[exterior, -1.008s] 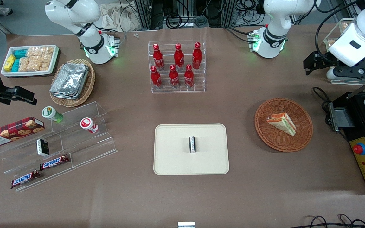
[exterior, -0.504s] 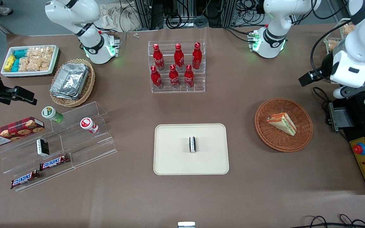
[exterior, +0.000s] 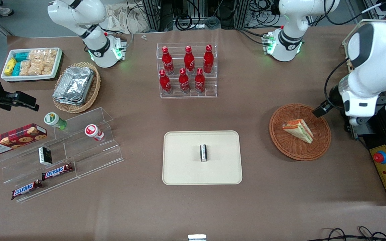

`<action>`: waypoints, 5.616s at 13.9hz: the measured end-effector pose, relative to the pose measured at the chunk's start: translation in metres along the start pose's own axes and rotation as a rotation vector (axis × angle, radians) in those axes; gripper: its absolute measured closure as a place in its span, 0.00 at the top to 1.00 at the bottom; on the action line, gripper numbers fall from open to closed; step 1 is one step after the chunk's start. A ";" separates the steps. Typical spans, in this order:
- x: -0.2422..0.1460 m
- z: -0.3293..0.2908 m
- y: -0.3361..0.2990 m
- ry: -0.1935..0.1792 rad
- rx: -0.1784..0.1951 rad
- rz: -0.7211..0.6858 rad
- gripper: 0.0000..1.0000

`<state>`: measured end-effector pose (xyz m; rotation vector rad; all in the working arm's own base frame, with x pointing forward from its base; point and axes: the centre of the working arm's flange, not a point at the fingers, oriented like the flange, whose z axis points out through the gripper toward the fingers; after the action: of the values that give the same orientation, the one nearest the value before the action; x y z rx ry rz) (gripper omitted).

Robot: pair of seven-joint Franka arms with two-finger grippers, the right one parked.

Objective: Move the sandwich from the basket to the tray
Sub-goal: 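Move the left gripper over the wicker basket and lower toward the sandwich, then close the left gripper on the wrapped sandwich in the basket, then lift the sandwich up out of the basket with the left gripper, then carry the sandwich over the cream tray and lower it beside the black item, then open the left gripper to release the sandwich and raise it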

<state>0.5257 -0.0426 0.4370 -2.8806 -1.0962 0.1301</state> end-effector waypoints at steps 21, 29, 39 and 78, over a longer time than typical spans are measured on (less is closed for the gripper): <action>0.012 0.158 0.007 -0.042 -0.002 -0.138 1.00; 0.015 0.172 0.009 -0.046 -0.002 -0.141 1.00; 0.021 0.199 0.015 -0.036 -0.023 -0.143 0.64; -0.168 0.205 0.268 0.133 -0.143 0.902 0.20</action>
<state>0.5580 -0.3495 0.2204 -3.1966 0.2804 -0.1107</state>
